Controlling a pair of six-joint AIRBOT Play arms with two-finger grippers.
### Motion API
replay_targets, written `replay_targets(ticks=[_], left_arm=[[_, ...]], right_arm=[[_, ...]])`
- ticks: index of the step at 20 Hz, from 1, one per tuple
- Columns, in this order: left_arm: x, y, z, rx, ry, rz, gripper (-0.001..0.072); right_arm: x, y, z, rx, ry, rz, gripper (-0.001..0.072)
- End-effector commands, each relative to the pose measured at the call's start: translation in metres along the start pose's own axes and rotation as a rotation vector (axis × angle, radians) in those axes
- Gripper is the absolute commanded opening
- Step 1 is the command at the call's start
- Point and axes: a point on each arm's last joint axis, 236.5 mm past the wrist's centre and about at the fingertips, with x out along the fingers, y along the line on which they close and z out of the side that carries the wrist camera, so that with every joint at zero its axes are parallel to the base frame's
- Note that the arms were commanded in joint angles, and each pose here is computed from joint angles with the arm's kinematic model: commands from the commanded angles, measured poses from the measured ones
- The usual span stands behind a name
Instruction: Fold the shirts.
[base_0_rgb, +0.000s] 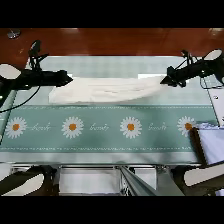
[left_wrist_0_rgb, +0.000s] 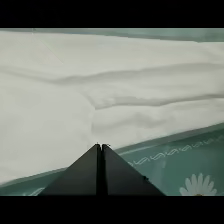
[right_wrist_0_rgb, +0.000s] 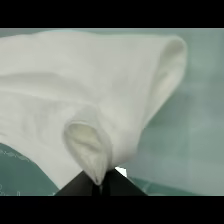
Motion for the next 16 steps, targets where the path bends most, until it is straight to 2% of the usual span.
replay_targets(ticks=[1,3,8,16], left_arm=[[0.015,-0.063,-0.004,0.144,0.001,-0.085,0.0027],[0.035,-0.096,-0.015,0.222,0.005,-0.104,0.0027],[0.107,-0.168,-0.07,0.28,0.17,-0.172,0.0026],[0.202,-0.27,-0.202,0.267,0.449,-0.258,0.0027]], right_arm=[[-0.06,0.01,-0.041,-0.103,-0.1,-0.098,0.0024],[-0.089,0.024,-0.073,-0.126,-0.192,-0.108,0.0025],[-0.131,0.053,-0.143,-0.122,-0.34,-0.094,0.0025],[-0.15,0.074,-0.162,-0.151,-0.392,-0.068,0.0025]])
